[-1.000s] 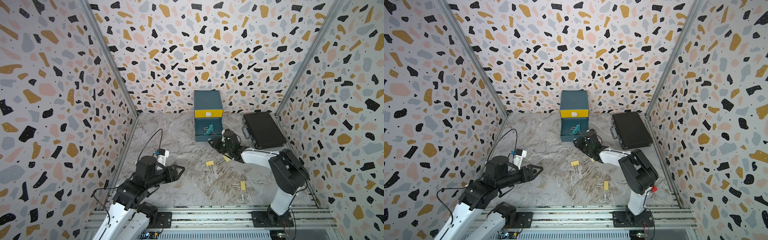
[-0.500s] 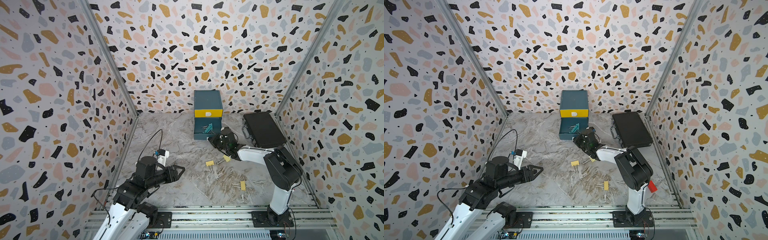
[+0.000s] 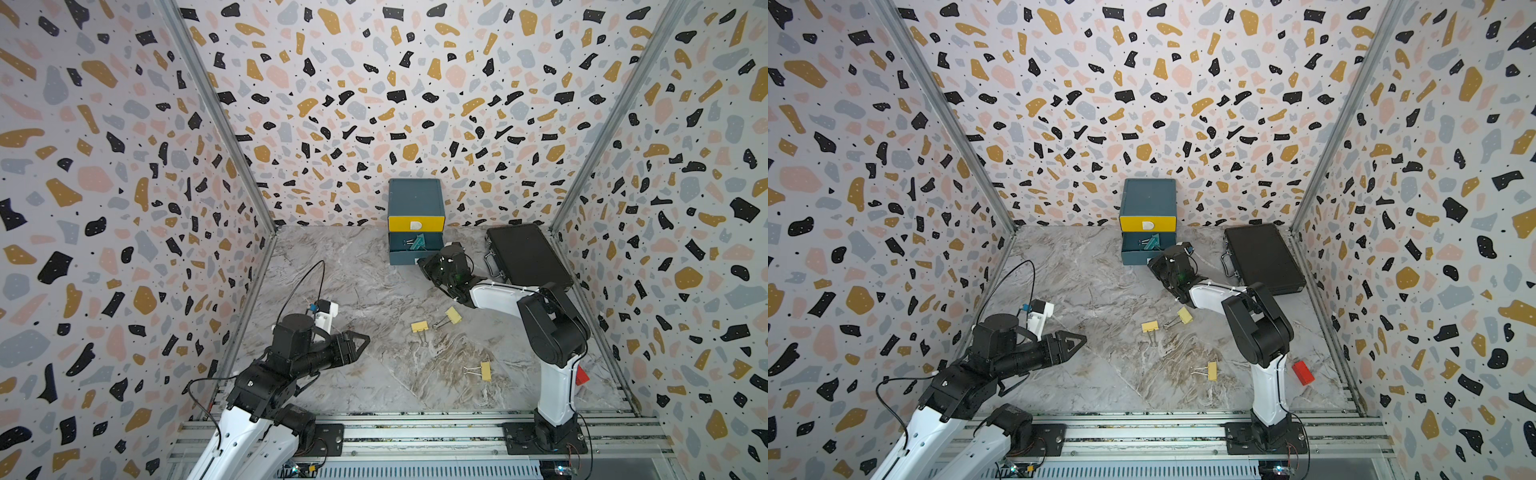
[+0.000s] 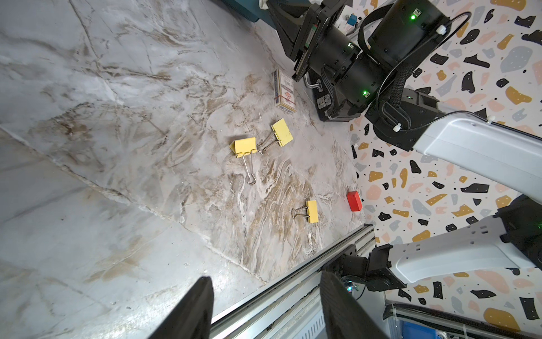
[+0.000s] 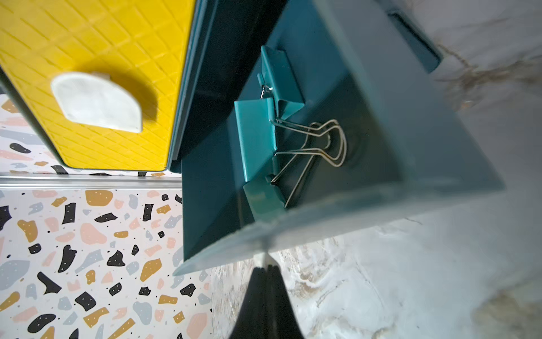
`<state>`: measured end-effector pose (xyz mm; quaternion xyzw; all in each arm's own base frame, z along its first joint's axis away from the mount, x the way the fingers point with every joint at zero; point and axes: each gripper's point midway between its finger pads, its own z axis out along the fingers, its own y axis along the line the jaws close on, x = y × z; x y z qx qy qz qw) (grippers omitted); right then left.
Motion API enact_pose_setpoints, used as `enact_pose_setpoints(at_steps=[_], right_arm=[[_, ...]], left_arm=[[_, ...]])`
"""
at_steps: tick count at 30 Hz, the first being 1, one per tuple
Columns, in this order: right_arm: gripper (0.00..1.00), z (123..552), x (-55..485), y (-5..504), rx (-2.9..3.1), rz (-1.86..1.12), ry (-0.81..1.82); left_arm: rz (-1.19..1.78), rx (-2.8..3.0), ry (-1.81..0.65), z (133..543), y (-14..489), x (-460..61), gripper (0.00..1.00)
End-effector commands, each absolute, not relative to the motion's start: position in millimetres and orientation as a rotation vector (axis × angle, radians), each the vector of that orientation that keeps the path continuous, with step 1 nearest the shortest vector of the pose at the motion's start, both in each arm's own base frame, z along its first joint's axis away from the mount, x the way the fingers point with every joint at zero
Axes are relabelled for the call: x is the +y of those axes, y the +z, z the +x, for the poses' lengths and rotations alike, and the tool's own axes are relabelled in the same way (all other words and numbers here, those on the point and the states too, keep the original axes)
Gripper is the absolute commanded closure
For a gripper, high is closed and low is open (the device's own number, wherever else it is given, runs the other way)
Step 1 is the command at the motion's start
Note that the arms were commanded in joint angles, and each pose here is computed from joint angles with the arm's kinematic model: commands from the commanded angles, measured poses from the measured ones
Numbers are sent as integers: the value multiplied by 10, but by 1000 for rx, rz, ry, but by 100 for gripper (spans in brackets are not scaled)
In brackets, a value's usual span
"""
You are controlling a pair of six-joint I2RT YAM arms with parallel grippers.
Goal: Put the binder clips in the drawer according to color
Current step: Close the drawer in the storage box.
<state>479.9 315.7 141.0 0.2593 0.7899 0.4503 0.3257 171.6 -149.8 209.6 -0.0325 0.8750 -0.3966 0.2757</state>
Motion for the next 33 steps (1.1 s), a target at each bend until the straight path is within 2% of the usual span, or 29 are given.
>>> enact_pose_setpoints(at_steps=[1, 14, 23, 27, 33], right_arm=[[96, 5030, 3151, 1695, 1953, 707, 1211], [96, 5562, 3108, 1614, 1858, 810, 1278], [90, 5687, 3091, 1578, 1817, 851, 1304], [84, 5736, 3087, 1590, 1811, 856, 1313], [65, 5708, 3035, 1629, 1811, 844, 1330]], left_arm=[[-74, 2313, -1080, 1762, 2152, -1516, 38], [-115, 2301, -1089, 1929, 2107, -1561, 38], [-109, 2288, -1100, 2065, 2160, -1625, 38], [-111, 2292, -1094, 2061, 2149, -1616, 38], [-116, 2291, -1088, 2046, 2143, -1601, 38]])
